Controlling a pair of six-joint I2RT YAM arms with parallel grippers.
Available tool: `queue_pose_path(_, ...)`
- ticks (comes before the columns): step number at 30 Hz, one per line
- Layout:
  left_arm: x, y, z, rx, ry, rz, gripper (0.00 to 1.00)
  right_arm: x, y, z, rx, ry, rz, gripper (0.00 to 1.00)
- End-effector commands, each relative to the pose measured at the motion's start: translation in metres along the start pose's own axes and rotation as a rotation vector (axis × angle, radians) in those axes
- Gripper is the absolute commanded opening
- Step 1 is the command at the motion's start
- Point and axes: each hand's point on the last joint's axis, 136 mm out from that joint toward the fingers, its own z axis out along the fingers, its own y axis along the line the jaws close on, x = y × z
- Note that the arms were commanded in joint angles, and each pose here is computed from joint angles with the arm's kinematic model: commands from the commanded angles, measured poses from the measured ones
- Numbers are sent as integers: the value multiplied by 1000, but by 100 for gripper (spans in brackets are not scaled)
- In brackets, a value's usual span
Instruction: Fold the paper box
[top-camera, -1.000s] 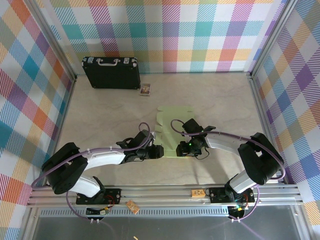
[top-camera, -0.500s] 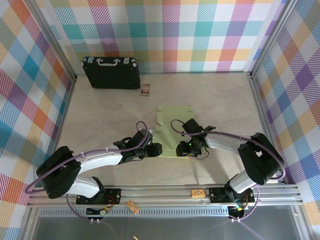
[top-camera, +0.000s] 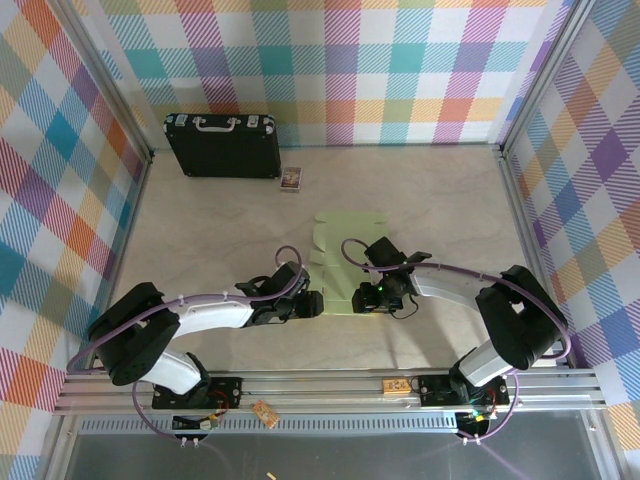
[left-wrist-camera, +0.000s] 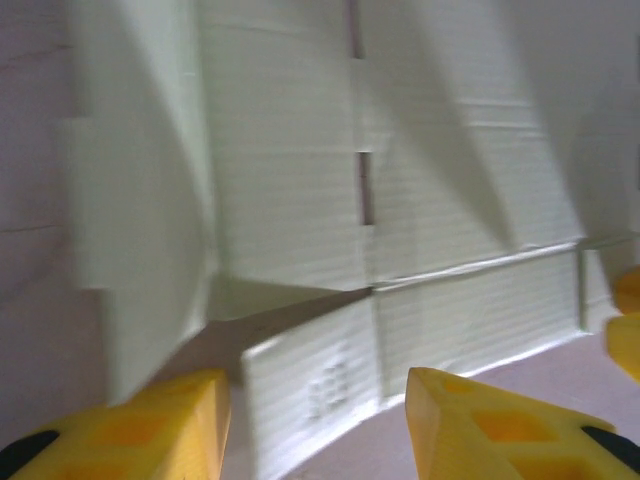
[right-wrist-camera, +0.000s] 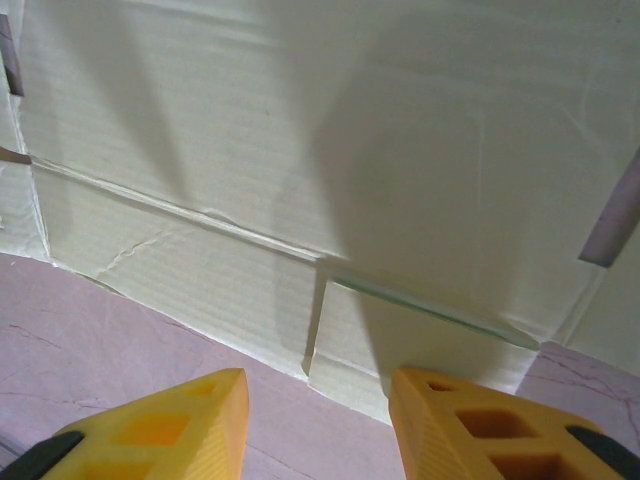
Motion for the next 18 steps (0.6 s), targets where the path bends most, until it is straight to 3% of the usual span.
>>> queue_pose_path(1,-4,-20,-3,85,-16,5,49,17,-24,17,79,61,11,44)
queue_pose_path(10,-13,-39,-14,167,-48,13,47,17,-23,17,79,71,6,45)
queue_pose_path(18,-6,-67,0,282,-11,12,47,17,-23,17,83,74,9,45)
